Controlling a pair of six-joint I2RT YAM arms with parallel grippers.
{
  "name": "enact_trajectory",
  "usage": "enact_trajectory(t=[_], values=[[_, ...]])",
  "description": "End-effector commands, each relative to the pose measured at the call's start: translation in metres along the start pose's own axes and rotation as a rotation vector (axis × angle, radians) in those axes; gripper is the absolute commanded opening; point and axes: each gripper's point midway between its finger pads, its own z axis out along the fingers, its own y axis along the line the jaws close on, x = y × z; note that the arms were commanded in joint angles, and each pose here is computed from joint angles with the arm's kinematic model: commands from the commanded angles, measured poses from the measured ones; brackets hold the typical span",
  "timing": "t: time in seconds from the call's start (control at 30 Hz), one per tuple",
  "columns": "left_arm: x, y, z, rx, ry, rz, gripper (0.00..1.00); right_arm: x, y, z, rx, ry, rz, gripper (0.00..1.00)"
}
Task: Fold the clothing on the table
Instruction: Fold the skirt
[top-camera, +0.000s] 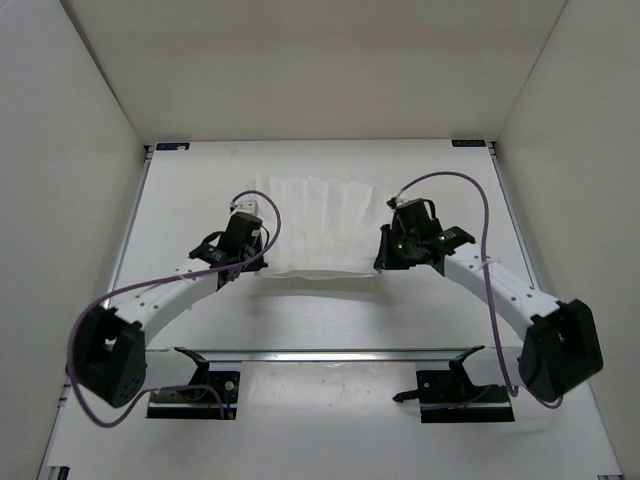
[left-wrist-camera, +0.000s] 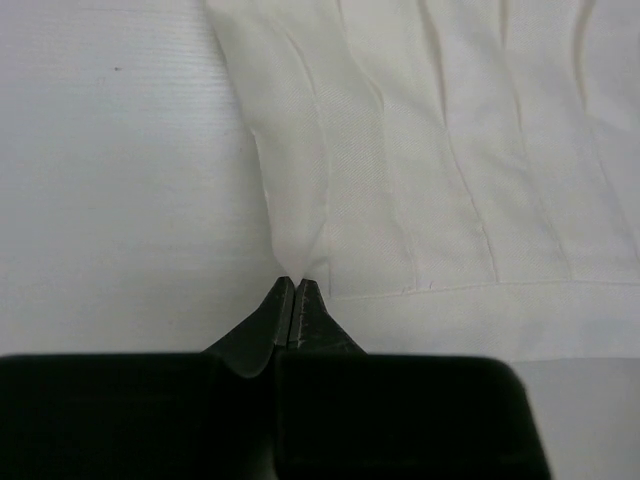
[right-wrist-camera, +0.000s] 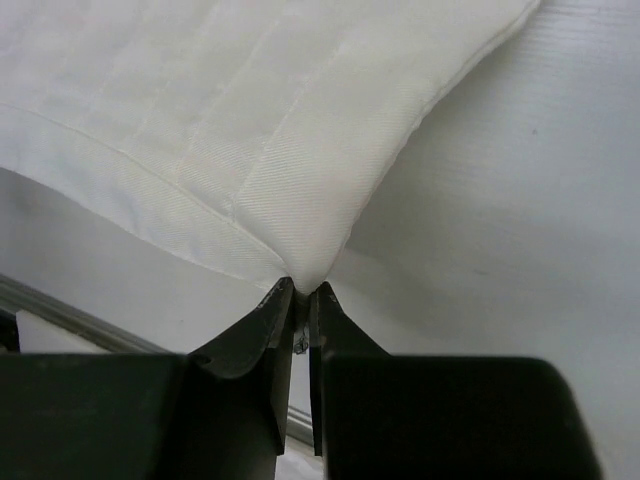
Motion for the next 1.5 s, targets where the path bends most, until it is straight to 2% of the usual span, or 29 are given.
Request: enact_trajectory(t=[0.0,0.03,0.2,0.33,0.47,0.6,0.73,0.87,0.9,1.07,1.2,1.3,1.47], values=[[0.013,0.003,-0.037,0.014,0.033,0.034,0.00,0.037,-0.009,-0.028,0.022,0.074,0.010,0.00],[0.022,0.005,-0.047,0.028,0.045,0.031,0.00,0.038,-0.005,-0.036,-0.005,0.047,0.001,0.00],[0.062,0.014,-0.082,0.099,0.066,-0.037,0.00,0.098,-0.011,-0.057,-0.035,0.119,0.061,0.00],[0.063,0.001,-0.109,0.210,0.046,-0.099,0.00,0.127,-0.008,-0.080,-0.109,0.138,0.097,0.00],[0.057,0.002,-0.121,0.229,0.052,-0.111,0.00,0.130,-0.009,-0.101,-0.134,0.133,0.106,0.00],[0.008,0.000,-0.134,0.240,-0.042,-0.149,0.00,0.093,-0.011,-0.111,-0.148,0.077,0.095,0.00],[-0.039,0.001,-0.120,0.222,-0.114,-0.163,0.00,0.041,-0.012,-0.097,-0.149,0.041,0.077,0.00],[-0.065,0.001,-0.071,0.172,-0.097,-0.187,0.00,-0.022,-0.020,-0.060,-0.144,-0.007,0.121,0.00],[-0.065,0.001,-0.056,0.159,-0.062,-0.182,0.00,-0.027,-0.025,-0.047,-0.129,0.013,0.138,0.00],[-0.088,0.005,-0.009,0.126,-0.045,-0.197,0.00,-0.087,-0.038,-0.014,-0.133,-0.070,0.165,0.00],[-0.095,0.009,0.010,0.104,-0.028,-0.191,0.00,-0.101,-0.052,0.001,-0.108,-0.048,0.181,0.01],[-0.091,0.001,0.007,0.117,-0.015,-0.165,0.00,-0.106,-0.052,-0.009,-0.078,-0.079,0.160,0.00],[-0.070,0.003,0.004,0.125,0.005,-0.175,0.00,-0.081,-0.051,-0.008,-0.066,-0.043,0.160,0.00]])
